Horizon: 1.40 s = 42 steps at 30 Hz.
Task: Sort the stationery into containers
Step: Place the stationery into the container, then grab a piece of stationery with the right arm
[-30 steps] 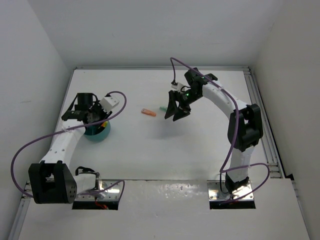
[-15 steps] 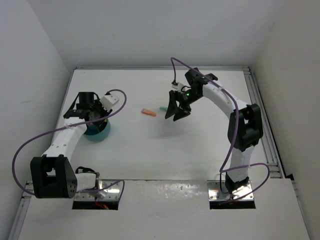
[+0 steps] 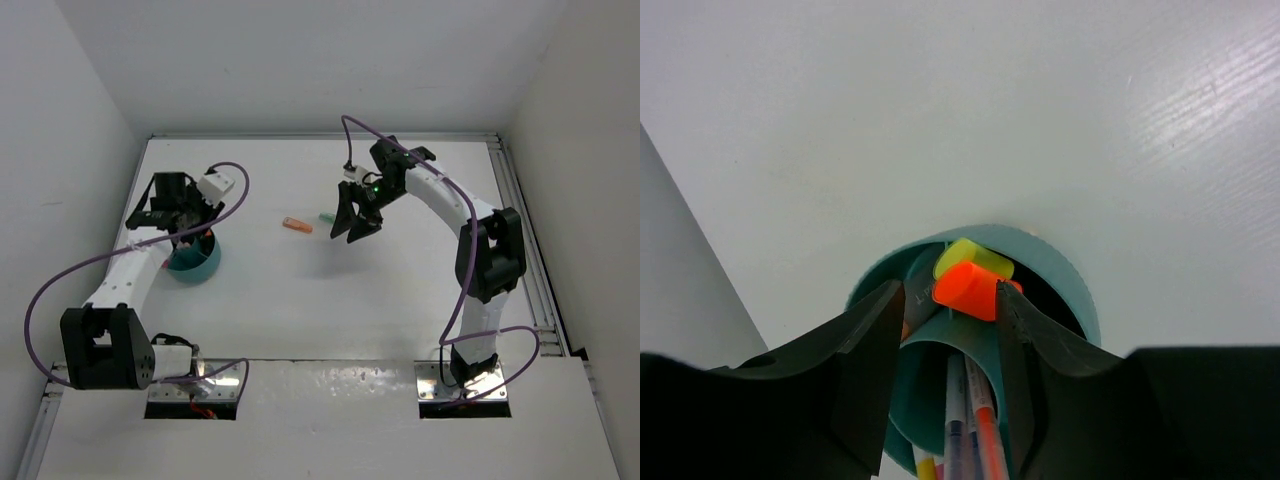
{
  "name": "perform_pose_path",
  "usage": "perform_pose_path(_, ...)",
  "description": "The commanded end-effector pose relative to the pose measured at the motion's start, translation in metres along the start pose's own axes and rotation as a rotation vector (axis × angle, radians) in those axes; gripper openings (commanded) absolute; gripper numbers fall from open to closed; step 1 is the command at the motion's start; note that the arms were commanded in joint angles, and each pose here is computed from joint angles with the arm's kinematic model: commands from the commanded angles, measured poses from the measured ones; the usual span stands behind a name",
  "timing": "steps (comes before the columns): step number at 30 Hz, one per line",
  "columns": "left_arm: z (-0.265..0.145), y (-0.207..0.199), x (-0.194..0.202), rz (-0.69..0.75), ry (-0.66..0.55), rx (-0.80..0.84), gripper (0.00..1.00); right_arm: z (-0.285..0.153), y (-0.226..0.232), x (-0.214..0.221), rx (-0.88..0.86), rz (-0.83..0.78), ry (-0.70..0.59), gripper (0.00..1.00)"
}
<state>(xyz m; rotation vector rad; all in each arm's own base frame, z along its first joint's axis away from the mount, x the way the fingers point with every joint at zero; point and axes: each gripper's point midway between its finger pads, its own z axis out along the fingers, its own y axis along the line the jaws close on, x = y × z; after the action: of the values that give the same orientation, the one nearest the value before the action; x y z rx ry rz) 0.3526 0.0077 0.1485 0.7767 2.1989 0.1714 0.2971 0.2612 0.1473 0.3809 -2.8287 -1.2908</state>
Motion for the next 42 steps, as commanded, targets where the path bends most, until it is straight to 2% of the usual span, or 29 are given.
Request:
perform_pose_path(1, -0.017, 0.016, -0.04, -0.015, -0.12, -0.052, 0.48, -0.004, 0.007, -0.013, -0.017, -0.047, -0.026, 0.59)
perform_pose_path(4, -0.024, 0.019, -0.049, -0.032, -0.155, -0.063, 0.48, -0.005, 0.007, -0.014, -0.008, -0.059, -0.03, 0.59)
perform_pose_path(8, -0.048, 0.02, -0.081, -0.068, -0.278, -0.049, 0.5, -0.008, -0.007, -0.035, 0.076, -0.133, -0.098, 0.59)
perform_pose_path(10, -0.058, 0.016, -0.097, -0.087, -0.333, -0.009, 0.52, -0.01, -0.014, -0.056, 0.152, -0.241, -0.154, 0.59)
perform_pose_path(14, -0.066, -0.005, -0.108, -0.114, -0.357, 0.118, 0.58, -0.012, -0.065, -0.102, 0.44, -0.417, -0.198, 0.56)
perform_pose_path(16, -0.07, -0.015, -0.111, -0.114, -0.371, 0.179, 0.62, -0.014, -0.075, -0.122, 0.51, -0.528, -0.216, 0.56)
perform_pose_path(20, -0.078, -0.036, -0.117, -0.137, -0.414, 0.287, 0.68, -0.011, -0.102, -0.146, 0.618, -0.625, -0.226, 0.57)
perform_pose_path(27, -0.078, -0.05, -0.117, -0.172, -0.432, 0.354, 0.7, 0.017, -0.121, -0.158, 0.631, -0.709, -0.177, 0.66)
perform_pose_path(36, -0.076, -0.054, -0.109, -0.166, -0.421, 0.356, 0.69, 0.049, -0.132, -0.147, 0.585, -0.718, -0.114, 0.66)
perform_pose_path(42, -0.075, -0.061, -0.104, -0.211, -0.425, 0.367, 0.69, 0.069, -0.143, -0.141, 0.6, -0.732, -0.075, 0.61)
